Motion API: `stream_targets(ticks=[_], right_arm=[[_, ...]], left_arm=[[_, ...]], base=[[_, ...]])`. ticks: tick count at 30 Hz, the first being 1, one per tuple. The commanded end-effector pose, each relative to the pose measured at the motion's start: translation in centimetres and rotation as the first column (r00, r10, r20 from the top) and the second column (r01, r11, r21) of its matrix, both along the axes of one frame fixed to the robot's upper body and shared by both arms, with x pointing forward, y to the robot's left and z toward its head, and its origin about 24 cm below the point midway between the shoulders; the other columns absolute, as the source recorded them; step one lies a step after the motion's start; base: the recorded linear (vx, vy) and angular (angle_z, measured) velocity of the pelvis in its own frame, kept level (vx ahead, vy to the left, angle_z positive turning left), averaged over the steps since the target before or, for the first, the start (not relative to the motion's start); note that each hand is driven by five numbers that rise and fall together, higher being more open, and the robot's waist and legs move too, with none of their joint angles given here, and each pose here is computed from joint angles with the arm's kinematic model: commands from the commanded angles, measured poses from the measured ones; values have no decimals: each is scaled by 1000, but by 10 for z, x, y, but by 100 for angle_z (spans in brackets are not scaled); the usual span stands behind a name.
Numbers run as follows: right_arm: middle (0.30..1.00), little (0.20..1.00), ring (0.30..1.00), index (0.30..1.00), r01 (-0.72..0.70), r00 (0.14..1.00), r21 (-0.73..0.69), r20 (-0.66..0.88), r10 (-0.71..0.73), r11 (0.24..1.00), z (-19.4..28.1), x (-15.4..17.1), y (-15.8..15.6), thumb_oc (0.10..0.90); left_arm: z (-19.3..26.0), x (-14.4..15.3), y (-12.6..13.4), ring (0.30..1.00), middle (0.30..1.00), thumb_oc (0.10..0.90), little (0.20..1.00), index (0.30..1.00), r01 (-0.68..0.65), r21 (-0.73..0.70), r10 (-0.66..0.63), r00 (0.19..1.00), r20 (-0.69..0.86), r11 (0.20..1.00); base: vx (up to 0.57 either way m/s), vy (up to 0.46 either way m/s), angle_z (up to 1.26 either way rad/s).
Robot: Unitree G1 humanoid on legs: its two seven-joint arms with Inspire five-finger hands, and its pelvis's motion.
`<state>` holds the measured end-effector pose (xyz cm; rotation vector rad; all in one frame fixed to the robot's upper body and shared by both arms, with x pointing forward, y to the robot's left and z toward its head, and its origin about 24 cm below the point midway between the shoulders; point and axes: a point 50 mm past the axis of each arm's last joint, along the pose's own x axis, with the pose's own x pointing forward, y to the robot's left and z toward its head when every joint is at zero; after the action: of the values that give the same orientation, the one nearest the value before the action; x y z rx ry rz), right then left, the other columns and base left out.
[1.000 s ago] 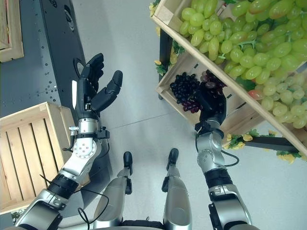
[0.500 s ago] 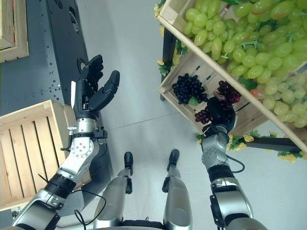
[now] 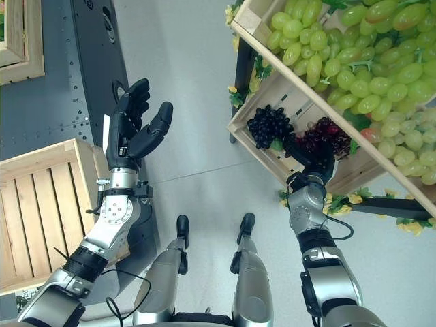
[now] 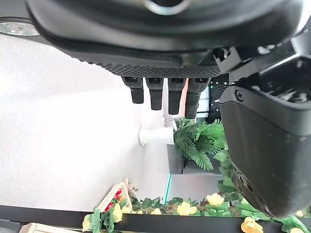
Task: Pick up the fruits from the basket on one side to the basket on the other side
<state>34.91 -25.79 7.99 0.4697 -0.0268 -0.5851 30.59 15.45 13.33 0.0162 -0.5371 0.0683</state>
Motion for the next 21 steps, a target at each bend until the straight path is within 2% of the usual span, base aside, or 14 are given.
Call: stream_targets(ticks=[1, 10, 14, 18, 21], right_arm=[[900, 900, 900, 900, 128, 973, -181, 211, -89, 975, 78, 7, -31, 800], [900, 900, 900, 900, 220, 963, -176, 195, -185, 960, 83, 3, -38, 800], [900, 900, 900, 900, 155, 964, -138, 237, -120, 978, 87, 3, -25, 800], [900, 900, 900, 900, 112, 972, -191, 227, -67, 975, 87, 1, -13, 800], [900, 900, 900, 900, 20, 966, -240, 256, 43, 971, 91, -3, 7, 800]], left_arm=[[58, -6, -10, 900, 900, 800, 900, 900, 103, -30, -90, 953, 291, 994], [56, -9, -6, 900, 900, 800, 900, 900, 106, -36, -92, 956, 280, 994], [53, -11, -5, 900, 900, 800, 900, 900, 108, -45, -92, 959, 268, 993], [48, -14, -3, 900, 900, 800, 900, 900, 96, -52, -80, 964, 252, 994], [40, -17, -2, 900, 900, 800, 900, 900, 75, -59, -60, 973, 225, 995]], base=[[0, 0, 0], [8, 5, 1], [37, 32, 0], [53, 60, 0], [90, 98, -1]])
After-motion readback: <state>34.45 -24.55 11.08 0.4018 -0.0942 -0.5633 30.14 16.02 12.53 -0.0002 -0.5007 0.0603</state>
